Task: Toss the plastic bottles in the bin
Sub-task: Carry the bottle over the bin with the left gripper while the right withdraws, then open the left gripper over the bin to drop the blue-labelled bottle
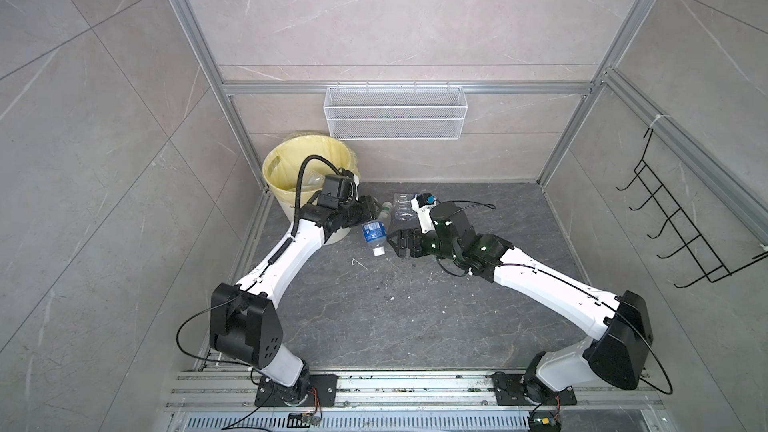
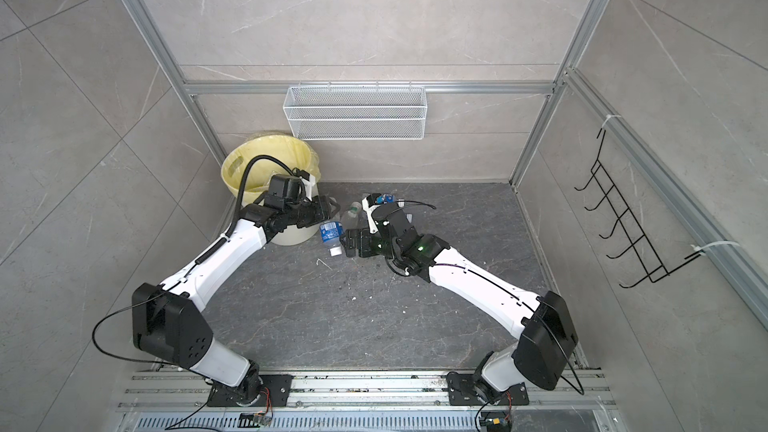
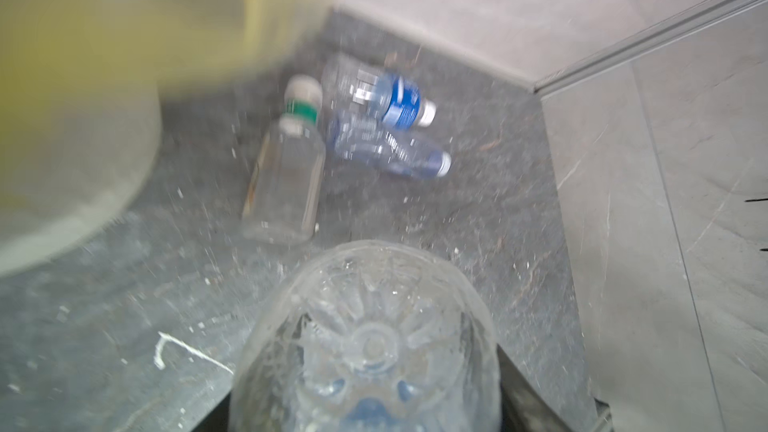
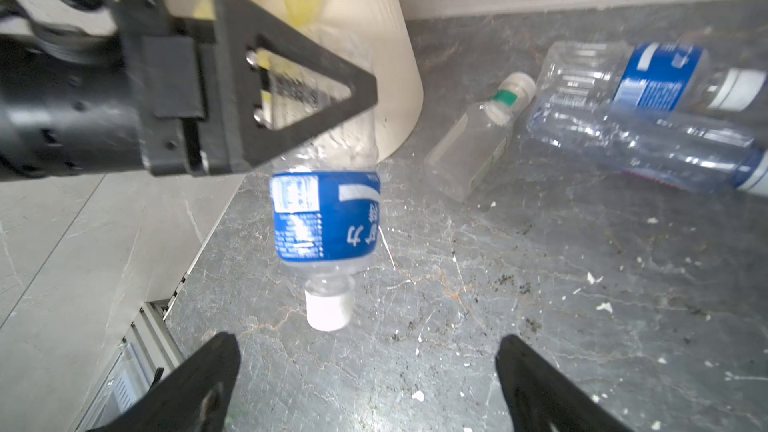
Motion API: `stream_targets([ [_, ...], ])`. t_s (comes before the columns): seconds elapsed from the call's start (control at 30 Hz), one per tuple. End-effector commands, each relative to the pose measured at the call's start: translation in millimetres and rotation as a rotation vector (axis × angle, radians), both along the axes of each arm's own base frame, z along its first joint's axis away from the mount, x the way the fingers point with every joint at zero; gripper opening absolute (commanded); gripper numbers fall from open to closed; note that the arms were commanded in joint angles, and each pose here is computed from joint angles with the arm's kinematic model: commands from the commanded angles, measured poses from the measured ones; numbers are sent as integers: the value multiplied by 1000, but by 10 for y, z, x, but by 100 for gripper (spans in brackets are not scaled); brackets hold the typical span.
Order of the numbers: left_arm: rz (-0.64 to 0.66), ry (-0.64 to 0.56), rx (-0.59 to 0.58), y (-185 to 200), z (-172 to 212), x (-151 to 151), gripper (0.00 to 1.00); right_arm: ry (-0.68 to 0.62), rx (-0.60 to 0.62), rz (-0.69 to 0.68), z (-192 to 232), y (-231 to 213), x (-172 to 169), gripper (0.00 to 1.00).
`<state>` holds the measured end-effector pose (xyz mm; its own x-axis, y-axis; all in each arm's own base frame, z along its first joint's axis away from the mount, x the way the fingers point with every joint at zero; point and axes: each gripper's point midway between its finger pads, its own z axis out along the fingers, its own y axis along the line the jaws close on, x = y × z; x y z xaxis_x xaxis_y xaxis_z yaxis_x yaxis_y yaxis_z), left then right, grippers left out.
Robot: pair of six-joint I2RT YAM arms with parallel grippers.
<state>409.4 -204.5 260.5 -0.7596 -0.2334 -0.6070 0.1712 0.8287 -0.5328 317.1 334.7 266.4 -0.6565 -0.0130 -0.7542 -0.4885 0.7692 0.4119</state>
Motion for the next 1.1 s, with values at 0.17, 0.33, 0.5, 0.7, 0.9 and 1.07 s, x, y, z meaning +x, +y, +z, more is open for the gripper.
stream_targets([
  [0.17, 144, -297, 202, 535, 1185, 0, 50, -201, -42, 6, 629, 165, -15, 100],
  [0.33, 254, -503, 287, 832, 1967, -54, 50, -244, -54, 33, 791, 290, -89, 100],
  [0.5, 373, -677, 367, 1124, 2574, -92, 49, -250, -67, 46, 814, 323, -154, 100],
  [0.7, 495, -632, 347, 1622, 2498, 424, 48, -224, -62, 44, 730, 311, -194, 100],
  [0.9, 467, -400, 285, 1739, 2068, 851, 74, -189, -74, 45, 644, 280, -250, 100],
  [1.07, 427, -450, 207, 1620, 2092, 742, 100, -191, -96, 19, 585, 194, -249, 100],
])
